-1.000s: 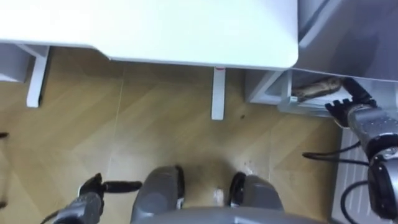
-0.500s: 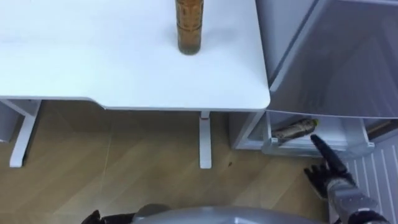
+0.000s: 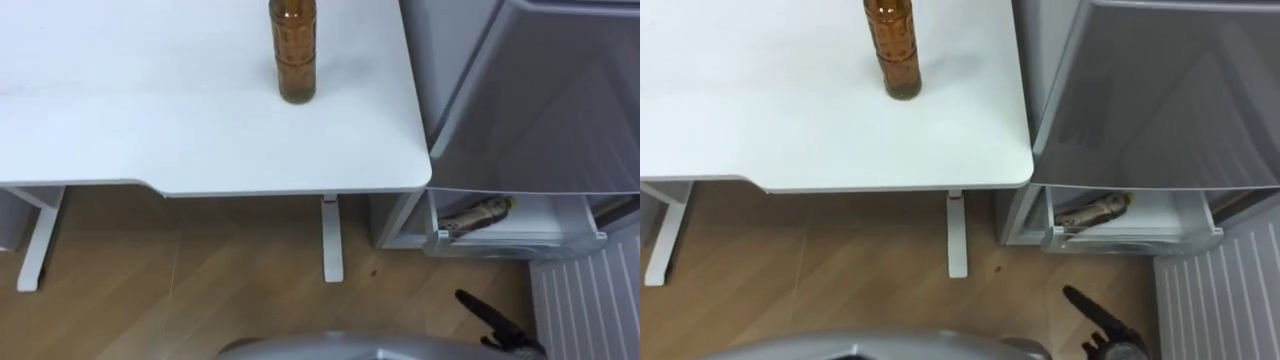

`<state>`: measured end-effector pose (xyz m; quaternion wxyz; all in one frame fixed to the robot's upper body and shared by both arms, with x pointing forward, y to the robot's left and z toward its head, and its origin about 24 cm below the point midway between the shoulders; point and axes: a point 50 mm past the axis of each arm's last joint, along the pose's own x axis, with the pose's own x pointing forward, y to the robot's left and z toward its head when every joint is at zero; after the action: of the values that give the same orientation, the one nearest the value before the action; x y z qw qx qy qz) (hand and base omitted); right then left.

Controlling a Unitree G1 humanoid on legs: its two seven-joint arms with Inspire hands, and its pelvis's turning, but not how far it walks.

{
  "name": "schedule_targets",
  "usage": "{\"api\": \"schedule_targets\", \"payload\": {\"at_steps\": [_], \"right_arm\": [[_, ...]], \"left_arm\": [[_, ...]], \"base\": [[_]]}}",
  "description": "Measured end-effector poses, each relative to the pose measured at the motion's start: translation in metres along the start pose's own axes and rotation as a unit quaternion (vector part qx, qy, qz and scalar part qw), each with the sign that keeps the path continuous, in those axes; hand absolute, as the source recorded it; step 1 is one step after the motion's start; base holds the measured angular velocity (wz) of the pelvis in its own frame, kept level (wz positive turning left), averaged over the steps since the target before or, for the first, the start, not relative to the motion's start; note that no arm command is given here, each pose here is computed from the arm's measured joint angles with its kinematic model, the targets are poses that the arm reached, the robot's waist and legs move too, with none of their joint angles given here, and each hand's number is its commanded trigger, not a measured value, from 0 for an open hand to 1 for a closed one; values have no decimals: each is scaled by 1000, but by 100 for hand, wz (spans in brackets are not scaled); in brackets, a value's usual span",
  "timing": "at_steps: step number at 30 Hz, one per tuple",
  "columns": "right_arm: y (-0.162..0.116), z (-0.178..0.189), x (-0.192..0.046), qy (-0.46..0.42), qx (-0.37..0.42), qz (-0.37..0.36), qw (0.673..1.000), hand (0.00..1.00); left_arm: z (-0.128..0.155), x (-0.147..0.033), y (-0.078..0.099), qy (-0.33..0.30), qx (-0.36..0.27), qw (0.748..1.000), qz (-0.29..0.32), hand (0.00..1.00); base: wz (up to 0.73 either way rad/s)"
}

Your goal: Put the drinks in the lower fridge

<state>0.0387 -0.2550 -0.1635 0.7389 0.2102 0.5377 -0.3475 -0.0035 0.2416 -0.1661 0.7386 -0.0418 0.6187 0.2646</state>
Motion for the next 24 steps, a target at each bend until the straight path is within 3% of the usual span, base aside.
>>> {"api": "schedule_targets", "payload": {"at_steps": [6, 11, 16, 18, 22, 24], "right_arm": [[-5, -16, -1, 23, -208, -8, 978, 0], [-4, -17, -1, 25, -249, -3, 968, 0], [-6, -18, -1, 35, -272, 1, 962, 0], [-4, -16, -1, 33, -293, 2, 956, 0], [-2, -13, 0, 27, -328, 4, 944, 0], [-1, -11, 0, 20, -342, 5, 939, 0]], "left_arm": [[1, 0, -2, 3, 0, 1000, -6, 0], [1, 0, -1, 3, -8, 1000, 0, 0], [8, 1, 9, 4, -132, 991, 39, 0], [14, 1, 15, 6, -220, 974, 61, 0], [31, 0, 22, -12, -290, 954, 81, 0], [52, -4, 28, -41, -361, 927, 91, 0]], "base": [[3], [0], [5], [11], [8], [2]]}}
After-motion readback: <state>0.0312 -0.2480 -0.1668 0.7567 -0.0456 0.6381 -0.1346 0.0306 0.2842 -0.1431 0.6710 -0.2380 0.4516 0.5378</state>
